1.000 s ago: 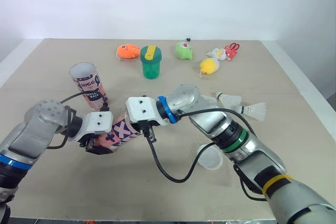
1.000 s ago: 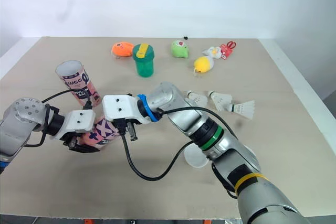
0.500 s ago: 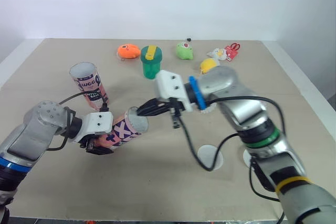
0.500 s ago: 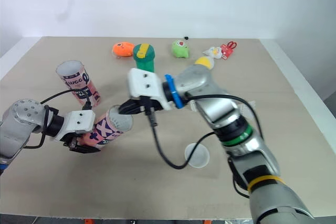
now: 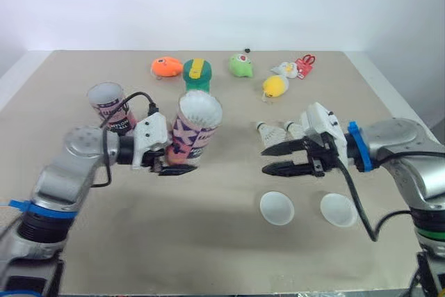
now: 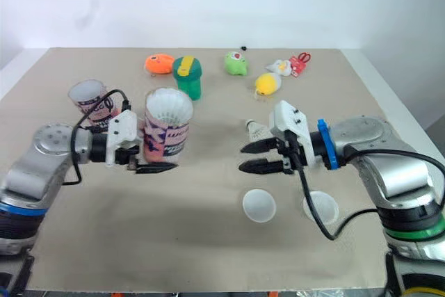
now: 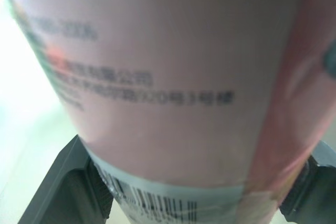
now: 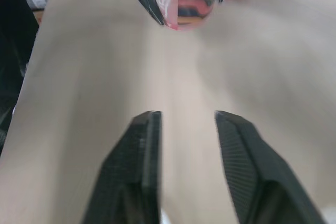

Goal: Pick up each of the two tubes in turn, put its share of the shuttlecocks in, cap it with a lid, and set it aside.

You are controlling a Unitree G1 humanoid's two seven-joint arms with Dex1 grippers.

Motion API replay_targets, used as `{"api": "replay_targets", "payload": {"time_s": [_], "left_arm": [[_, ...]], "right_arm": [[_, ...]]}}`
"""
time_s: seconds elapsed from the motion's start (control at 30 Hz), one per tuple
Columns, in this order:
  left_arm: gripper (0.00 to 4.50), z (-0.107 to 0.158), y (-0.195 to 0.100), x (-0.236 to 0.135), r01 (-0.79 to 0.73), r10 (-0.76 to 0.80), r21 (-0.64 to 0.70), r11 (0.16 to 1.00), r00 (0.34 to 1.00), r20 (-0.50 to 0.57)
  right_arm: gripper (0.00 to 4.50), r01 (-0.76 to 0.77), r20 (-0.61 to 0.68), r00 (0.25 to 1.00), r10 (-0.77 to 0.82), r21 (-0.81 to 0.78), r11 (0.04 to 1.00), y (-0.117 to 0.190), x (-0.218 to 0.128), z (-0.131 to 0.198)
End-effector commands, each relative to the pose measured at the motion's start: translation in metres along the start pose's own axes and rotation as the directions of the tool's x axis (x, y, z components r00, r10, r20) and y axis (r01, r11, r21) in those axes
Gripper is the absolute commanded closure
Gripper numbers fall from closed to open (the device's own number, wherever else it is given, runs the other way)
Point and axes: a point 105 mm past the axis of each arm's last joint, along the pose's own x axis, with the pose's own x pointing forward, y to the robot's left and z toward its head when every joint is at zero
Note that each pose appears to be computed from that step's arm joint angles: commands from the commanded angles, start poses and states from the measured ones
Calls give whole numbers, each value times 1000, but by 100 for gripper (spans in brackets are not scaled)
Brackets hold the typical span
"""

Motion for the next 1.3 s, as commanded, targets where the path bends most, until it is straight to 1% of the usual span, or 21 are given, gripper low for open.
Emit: {"api": "replay_targets", "payload": {"time_s": [0.03,0.07,0.1,0.23,0.33,0.47,0.53,0.6,0.77,0.83,0.87,0.9,0.97,1.0,1.03,1.07,1.13,1.17,1.3], "left_arm": [[106,-8,-12,20,-64,71,-64,996,992,106],[106,-16,-15,23,-77,86,-83,994,990,113],[106,-23,-18,27,-88,102,-111,990,987,123],[106,-41,-21,37,-137,160,-166,977,978,136],[106,-59,-22,45,-165,193,-211,963,974,117],[106,-76,-32,49,-162,192,-275,948,978,84],[106,-84,-35,49,-165,191,-281,945,979,67],[106,-93,-39,47,-163,182,-279,946,982,42],[106,-102,-41,44,-165,176,-276,947,984,17],[106,-105,-41,43,-169,179,-288,943,984,11],[106,-106,-41,43,-170,181,-292,941,983,10],[106,-108,-41,43,-171,181,-295,940,983,8],[106,-112,-44,43,-168,174,-292,941,985,-6],[106,-115,-45,42,-164,167,-288,944,986,-13],[106,-116,-46,42,-161,163,-285,945,986,-17],[106,-118,-47,42,-160,161,-285,945,987,-22],[106,-121,-48,41,-161,159,-281,946,987,-28],[106,-122,-48,41,-162,160,-282,946,987,-29],[106,-124,-48,40,-167,166,-299,940,986,-29]], "right_arm": [[76,24,-86,996,-28,-46,999,2,-11,-15],[35,27,-110,993,-32,-48,998,2,-10,-22],[8,28,-132,991,-35,-51,998,2,-10,-29],[8,42,-146,988,-50,-62,997,-1,-5,-42],[8,114,-154,980,-127,-93,989,-16,6,-58],[8,132,-128,981,-144,-93,987,-23,19,-65],[8,125,-118,984,-135,-87,988,-23,27,-66],[8,113,-142,982,-125,-90,989,-21,33,-72],[8,103,-173,978,-117,-88,991,-19,34,-82],[59,103,-182,976,-117,-88,991,-18,33,-85],[73,101,-181,977,-114,-82,992,-17,33,-85],[115,97,-182,977,-110,-78,992,-16,34,-86],[216,94,-185,977,-107,-76,993,-15,34,-86],[255,93,-187,977,-106,-77,993,-15,34,-87],[275,93,-188,976,-106,-78,993,-15,34,-87],[315,94,-189,976,-107,-78,993,-15,34,-87],[415,93,-193,975,-107,-79,993,-15,34,-87],[437,94,-195,975,-108,-79,992,-15,34,-88],[437,93,-192,976,-107,-82,992,-15,32,-86]]}}
